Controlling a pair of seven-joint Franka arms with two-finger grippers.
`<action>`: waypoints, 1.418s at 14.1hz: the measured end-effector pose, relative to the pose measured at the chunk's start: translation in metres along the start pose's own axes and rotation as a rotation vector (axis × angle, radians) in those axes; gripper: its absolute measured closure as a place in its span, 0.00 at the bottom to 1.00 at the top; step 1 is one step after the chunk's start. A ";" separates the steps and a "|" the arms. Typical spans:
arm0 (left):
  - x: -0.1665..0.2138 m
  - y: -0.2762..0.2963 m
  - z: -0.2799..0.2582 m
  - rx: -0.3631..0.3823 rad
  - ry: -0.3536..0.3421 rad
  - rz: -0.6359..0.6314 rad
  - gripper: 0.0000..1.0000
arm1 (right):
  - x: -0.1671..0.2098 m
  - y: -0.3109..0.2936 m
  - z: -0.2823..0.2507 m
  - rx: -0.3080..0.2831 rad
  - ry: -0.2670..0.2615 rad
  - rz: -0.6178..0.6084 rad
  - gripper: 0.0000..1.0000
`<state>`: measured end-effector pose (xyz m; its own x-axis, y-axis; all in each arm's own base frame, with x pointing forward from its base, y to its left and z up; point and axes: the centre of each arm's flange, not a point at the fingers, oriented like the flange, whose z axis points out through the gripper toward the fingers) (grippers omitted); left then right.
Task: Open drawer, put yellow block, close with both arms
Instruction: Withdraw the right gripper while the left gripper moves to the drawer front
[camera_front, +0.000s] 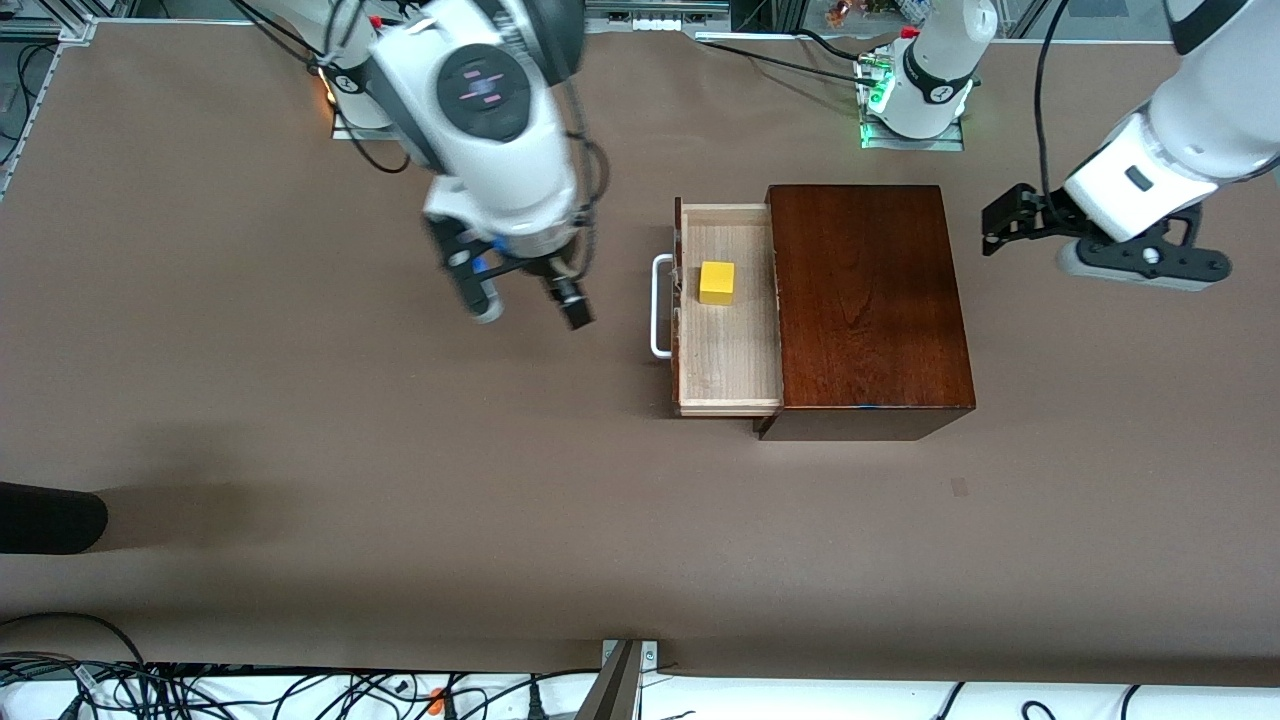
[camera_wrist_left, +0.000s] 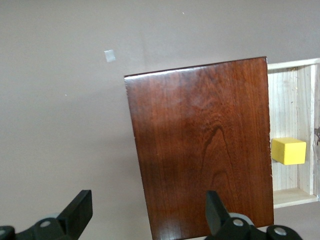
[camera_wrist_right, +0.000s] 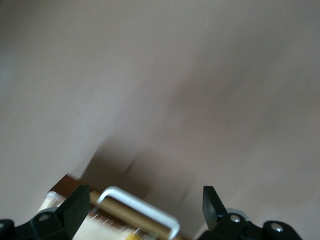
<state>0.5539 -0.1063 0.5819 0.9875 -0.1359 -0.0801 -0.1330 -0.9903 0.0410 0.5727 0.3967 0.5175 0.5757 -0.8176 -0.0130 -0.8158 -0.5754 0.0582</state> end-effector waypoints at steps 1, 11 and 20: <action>0.003 0.009 0.005 -0.001 -0.010 0.017 0.00 | 0.025 0.008 -0.006 -0.010 0.011 -0.073 0.00; -0.021 0.193 0.030 -0.005 -0.048 -0.006 0.00 | 0.299 0.201 -0.058 -0.030 -0.024 -0.720 0.00; -0.020 0.391 0.152 0.008 -0.103 -0.125 0.19 | 0.347 0.264 -0.071 -0.006 -0.019 -0.921 0.00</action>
<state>0.4695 -0.4954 0.4485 0.9825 -0.0138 -0.1860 -0.0108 -0.9998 0.0168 0.5610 -0.0373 0.5988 0.9966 -0.0364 -0.0734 -0.0349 -0.9992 0.0219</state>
